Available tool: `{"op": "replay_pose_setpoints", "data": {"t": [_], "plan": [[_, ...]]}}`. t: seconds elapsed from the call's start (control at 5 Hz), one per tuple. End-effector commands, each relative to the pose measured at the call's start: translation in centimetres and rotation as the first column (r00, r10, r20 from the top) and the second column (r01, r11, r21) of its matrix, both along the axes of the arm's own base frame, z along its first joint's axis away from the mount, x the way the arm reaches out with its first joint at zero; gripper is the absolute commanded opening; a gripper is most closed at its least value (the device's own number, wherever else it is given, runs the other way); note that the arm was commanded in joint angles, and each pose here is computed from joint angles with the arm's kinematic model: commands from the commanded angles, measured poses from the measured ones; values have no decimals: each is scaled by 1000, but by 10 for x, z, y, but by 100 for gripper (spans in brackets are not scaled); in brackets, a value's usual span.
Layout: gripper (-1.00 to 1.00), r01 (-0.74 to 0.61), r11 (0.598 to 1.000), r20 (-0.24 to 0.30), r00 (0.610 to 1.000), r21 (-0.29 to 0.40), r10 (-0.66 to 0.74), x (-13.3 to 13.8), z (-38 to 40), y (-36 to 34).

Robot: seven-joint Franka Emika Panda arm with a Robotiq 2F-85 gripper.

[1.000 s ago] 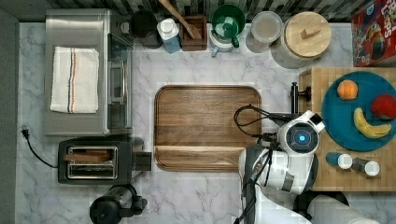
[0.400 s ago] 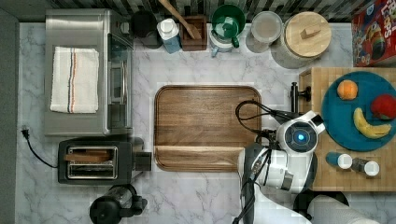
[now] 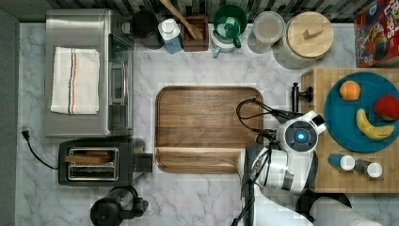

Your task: Open the drawer.

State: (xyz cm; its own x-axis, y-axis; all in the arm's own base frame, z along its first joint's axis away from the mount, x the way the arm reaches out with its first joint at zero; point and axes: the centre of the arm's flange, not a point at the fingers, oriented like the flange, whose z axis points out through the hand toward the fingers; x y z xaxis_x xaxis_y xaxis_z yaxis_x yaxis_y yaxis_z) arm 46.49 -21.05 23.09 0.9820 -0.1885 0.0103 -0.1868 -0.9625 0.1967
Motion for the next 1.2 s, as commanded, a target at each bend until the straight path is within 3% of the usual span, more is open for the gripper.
{"op": "replay_pose_setpoints", "data": {"t": [0.2,0.6,1.2], "plan": [[100,-280,959,63,959,37,277,57,21,287],[100,-186,982,29,982,22,185,50,22,294],[100,-186,982,29,982,22,185,50,22,294]]}}
